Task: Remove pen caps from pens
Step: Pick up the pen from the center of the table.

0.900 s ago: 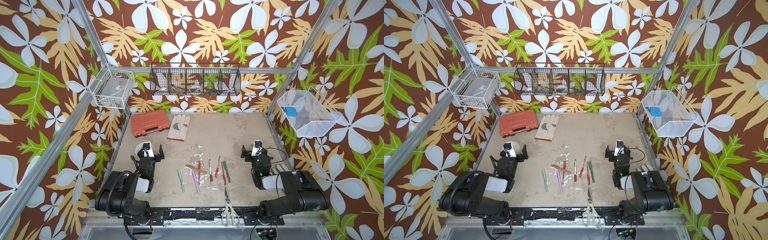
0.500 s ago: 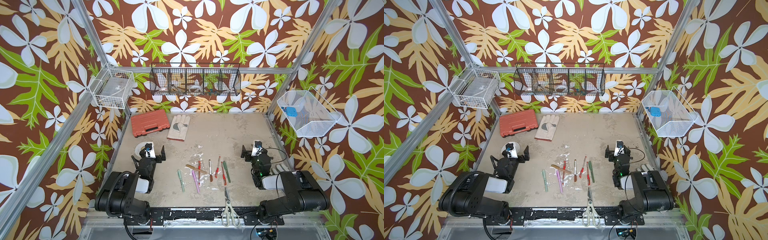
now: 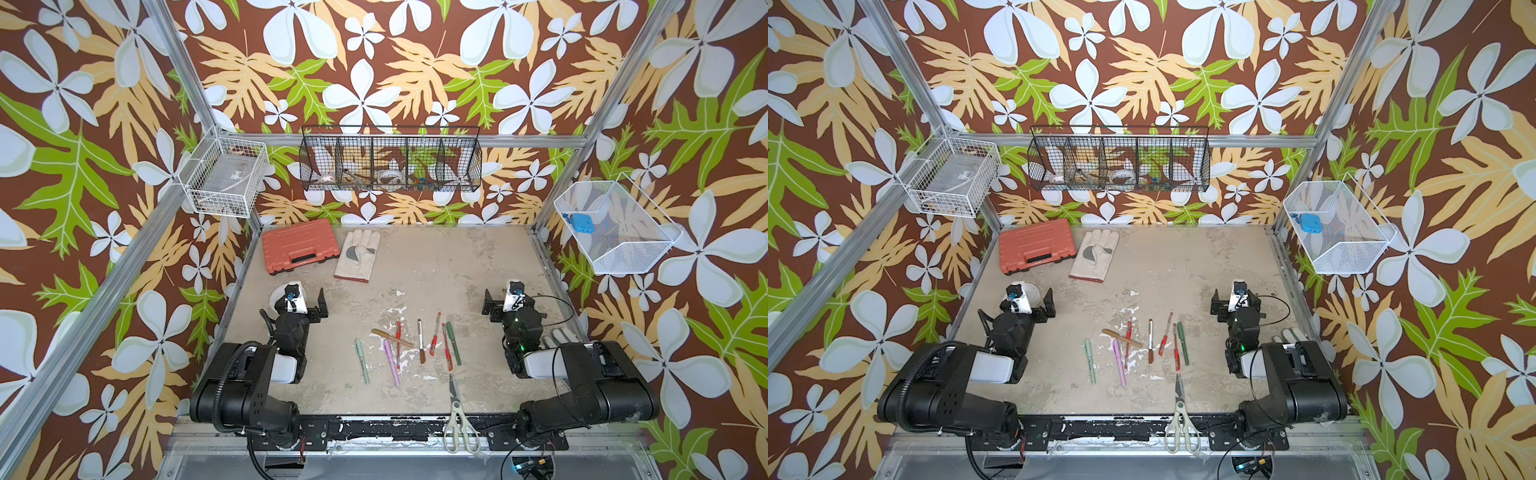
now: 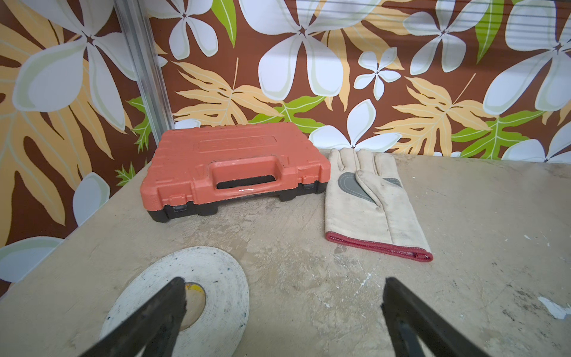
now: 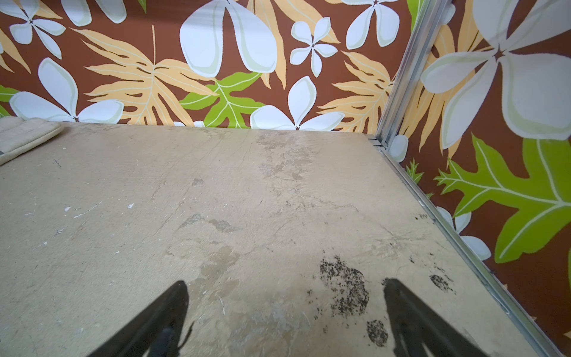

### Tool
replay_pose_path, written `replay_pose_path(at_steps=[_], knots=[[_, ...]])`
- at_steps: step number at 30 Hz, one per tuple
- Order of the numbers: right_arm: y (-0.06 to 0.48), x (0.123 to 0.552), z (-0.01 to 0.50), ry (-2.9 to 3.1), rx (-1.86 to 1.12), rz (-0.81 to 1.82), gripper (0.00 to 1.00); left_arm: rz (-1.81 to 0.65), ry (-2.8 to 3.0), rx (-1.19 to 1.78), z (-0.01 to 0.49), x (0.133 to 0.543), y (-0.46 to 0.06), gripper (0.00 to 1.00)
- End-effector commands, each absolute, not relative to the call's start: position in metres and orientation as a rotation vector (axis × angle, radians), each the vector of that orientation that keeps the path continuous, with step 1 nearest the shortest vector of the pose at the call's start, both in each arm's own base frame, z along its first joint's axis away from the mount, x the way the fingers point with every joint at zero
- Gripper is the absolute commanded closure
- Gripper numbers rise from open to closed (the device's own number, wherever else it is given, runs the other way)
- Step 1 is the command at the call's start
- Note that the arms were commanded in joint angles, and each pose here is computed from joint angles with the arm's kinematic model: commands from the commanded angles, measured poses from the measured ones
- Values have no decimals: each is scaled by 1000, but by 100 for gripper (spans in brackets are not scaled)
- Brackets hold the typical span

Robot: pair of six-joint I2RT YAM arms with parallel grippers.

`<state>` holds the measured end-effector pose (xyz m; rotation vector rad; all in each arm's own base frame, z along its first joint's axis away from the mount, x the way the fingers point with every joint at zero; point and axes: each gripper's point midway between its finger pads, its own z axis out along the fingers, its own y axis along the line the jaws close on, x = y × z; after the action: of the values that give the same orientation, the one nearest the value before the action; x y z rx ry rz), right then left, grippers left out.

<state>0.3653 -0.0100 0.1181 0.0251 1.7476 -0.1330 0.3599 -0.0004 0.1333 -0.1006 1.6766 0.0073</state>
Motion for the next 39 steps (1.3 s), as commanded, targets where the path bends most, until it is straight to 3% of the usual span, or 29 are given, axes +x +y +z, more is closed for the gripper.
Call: replay_pose_path(at_steps=[1,4,8,12,15,20,31,37,39], knots=[[-13,365,142,1692,60,-191,9,41,1657,-162,156,362,8,0],[-3,368,185,1724,101,-246,10,12,1510,-219,202,337,9,1],[27,364,232,1752,118,-111,20,-171,1379,-213,253,309,-19,2],[88,347,248,1830,-28,99,31,-542,1379,-287,266,295,-46,8],[132,328,248,1887,-167,159,33,-780,1501,-276,260,299,-80,12],[158,296,214,2044,-251,83,39,-861,1790,-123,233,299,-144,15],[123,257,133,2248,-84,63,43,-1014,1911,229,198,263,-264,15],[121,243,104,2332,-69,86,50,-1105,1895,447,185,237,-308,15],[119,243,99,2356,-58,59,51,-1105,1942,489,172,235,-314,20]])
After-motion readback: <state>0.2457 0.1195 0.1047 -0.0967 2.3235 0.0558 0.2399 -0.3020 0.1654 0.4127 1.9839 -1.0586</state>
